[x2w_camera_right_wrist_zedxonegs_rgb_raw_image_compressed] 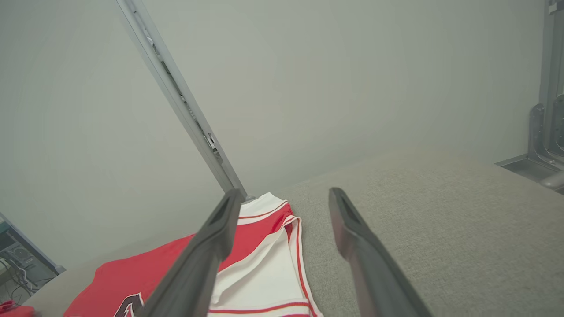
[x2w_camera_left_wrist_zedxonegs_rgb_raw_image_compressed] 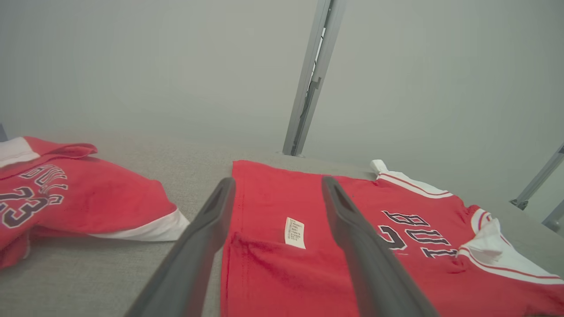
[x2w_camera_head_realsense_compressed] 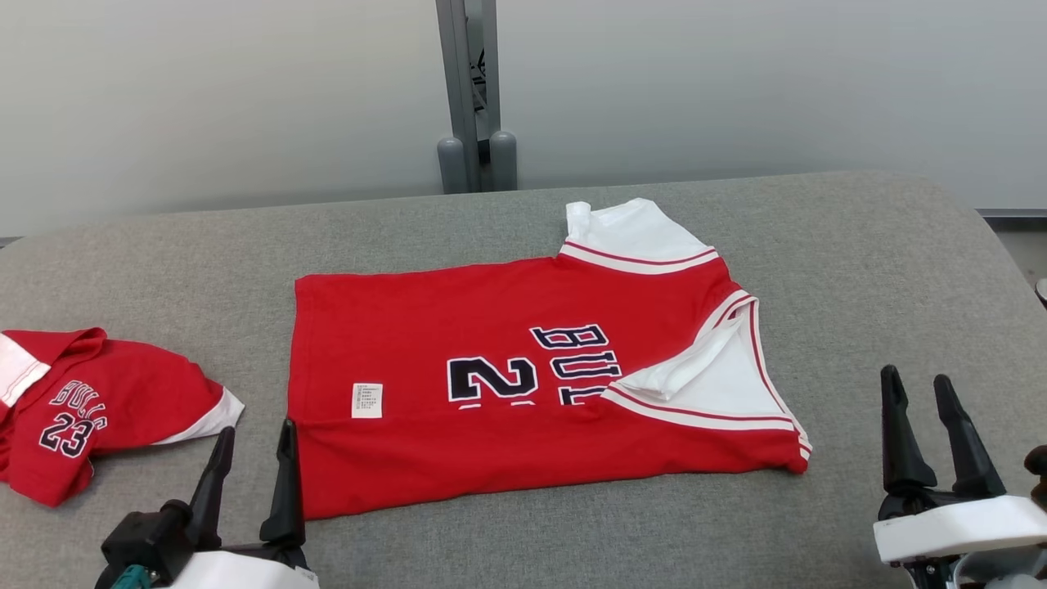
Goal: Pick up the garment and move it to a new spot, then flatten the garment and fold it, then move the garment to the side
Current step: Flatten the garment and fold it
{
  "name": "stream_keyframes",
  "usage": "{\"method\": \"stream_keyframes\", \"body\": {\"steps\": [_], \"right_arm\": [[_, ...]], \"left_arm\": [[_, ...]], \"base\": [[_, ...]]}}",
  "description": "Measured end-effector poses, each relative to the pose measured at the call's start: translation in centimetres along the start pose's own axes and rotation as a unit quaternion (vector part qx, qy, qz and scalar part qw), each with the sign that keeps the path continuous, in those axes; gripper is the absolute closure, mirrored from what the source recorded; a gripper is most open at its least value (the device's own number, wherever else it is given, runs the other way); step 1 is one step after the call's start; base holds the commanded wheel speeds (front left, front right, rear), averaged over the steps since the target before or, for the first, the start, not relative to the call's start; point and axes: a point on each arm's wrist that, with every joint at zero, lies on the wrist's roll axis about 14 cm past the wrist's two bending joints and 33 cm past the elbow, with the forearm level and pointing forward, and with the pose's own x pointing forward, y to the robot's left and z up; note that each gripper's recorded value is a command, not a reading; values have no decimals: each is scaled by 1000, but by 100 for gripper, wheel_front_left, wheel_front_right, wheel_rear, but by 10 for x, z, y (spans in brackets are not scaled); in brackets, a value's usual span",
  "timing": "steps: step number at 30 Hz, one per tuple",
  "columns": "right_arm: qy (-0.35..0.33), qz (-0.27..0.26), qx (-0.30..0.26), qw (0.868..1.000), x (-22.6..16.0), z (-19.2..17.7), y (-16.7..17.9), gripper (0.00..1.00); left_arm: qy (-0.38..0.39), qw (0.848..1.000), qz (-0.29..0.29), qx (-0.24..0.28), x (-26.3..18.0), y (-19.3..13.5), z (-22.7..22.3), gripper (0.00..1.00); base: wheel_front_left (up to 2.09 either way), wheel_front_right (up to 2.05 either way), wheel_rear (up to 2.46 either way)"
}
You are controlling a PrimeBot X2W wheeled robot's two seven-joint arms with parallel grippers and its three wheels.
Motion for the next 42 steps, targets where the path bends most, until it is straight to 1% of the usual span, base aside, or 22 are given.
{"method": "stream_keyframes", "body": {"steps": [2,7,9,11,13,16,17,19,22,25,32,37,38,39,40,41,42], "right_arm": [[23,-2,-7,1000,-3,-14,-2,0],[87,-23,6,996,-16,-52,-14,0],[113,-28,14,993,-19,-67,-16,0],[137,-31,27,990,-20,-81,-17,0],[159,-30,27,986,-21,-93,-17,0],[176,-30,26,984,-20,-100,-19,0],[186,-33,32,982,-16,-105,-20,0],[190,-34,34,981,-15,-108,-20,0],[205,-43,44,977,-11,-116,-24,0],[222,-49,59,972,-8,-125,-24,0],[257,-48,81,962,0,-143,-18,0],[270,-40,85,958,6,-150,-13,0],[271,-40,87,958,7,-151,-12,18],[272,-39,90,957,8,-152,-11,56],[272,-38,93,957,10,-152,-10,76],[273,-38,94,957,11,-153,-10,100],[274,-37,95,956,11,-153,-9,100]], "left_arm": [[25,1000,7,-1,-4,1,-16,0],[87,996,32,-7,-16,7,-54,0],[119,992,40,-15,-22,9,-73,0],[146,988,42,-14,-24,8,-89,0],[171,984,43,-11,-26,7,-102,0],[181,982,55,-23,-24,10,-108,0],[194,978,67,-41,-23,13,-115,0],[198,977,69,-46,-22,13,-118,0],[206,975,68,-41,-17,11,-122,0],[215,973,72,-52,-15,12,-127,0],[228,969,74,-61,-5,10,-135,0],[231,968,70,-64,1,8,-137,0],[231,968,68,-66,2,7,-137,51],[231,968,66,-67,3,6,-137,91],[232,968,65,-68,3,6,-138,100],[233,968,65,-68,3,7,-138,100],[233,968,65,-69,3,8,-138,100]], "base": [[0,0,0],[0,0,0],[0,0,0],[0,0,0],[0,0,0],[0,0,0],[0,0,0],[0,0,0],[0,0,0],[0,0,0],[0,0,0],[0,0,0],[0,0,0],[0,0,0],[0,0,0],[0,0,0],[0,0,0]]}}
